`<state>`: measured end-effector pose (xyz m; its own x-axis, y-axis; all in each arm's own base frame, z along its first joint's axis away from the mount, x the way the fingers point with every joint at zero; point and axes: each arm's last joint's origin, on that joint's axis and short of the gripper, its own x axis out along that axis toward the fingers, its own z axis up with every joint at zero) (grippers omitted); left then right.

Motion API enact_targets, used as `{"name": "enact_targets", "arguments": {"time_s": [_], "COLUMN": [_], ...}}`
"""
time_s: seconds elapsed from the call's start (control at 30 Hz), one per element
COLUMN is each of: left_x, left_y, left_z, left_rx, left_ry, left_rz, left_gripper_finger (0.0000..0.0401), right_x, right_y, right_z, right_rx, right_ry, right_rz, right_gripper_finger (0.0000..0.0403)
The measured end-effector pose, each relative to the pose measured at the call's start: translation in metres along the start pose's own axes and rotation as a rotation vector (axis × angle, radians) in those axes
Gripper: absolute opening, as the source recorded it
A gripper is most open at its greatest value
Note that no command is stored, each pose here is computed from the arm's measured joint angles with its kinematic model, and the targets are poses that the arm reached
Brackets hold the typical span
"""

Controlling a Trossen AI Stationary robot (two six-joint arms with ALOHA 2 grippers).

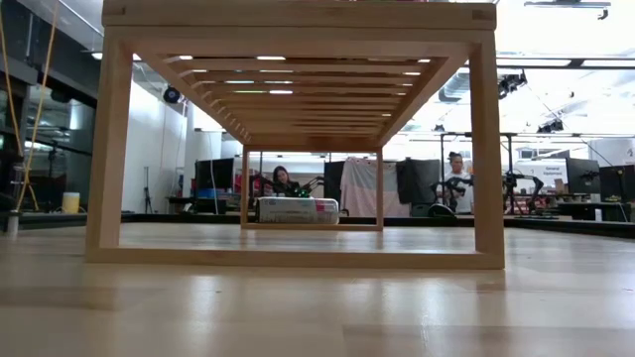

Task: Place canned beverage on shelf
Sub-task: Put the white pink can on the shelf

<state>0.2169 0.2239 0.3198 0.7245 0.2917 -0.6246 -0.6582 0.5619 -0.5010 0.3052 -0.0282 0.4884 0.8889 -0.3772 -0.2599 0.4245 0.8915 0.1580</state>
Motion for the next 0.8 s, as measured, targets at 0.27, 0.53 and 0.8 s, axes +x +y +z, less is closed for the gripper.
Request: {"name": "enact_targets", "arguments": {"time_s": [0.27, 0.53, 0.8], "left_x": [0.078, 0.106, 0.114], "left_y": [0.059, 0.063, 0.058], "left_z": [-0.01, -0.023, -0.026], "left_rx": [-0.272, -0.186, -0.069], "left_ry": [0.288, 0.348, 0.327], "left_rz": [-0.081, -0.054, 0.02], "left_gripper_finger": [0.0252, 0.0252, 0.0252], "right_x": [-0.008, -0.013, -0.015], "right_y": [0.021, 0.033, 0.035], "right_z": [-0.013, -0.016, -0.017], "right_rx": [-0.013, -0.025, -0.01], "right_ry": [0.073, 0.073, 0.06], "right_rz": [0.049, 0.071, 0.036], "right_gripper_finger": [0.0364, 0.0364, 0.0364]}}
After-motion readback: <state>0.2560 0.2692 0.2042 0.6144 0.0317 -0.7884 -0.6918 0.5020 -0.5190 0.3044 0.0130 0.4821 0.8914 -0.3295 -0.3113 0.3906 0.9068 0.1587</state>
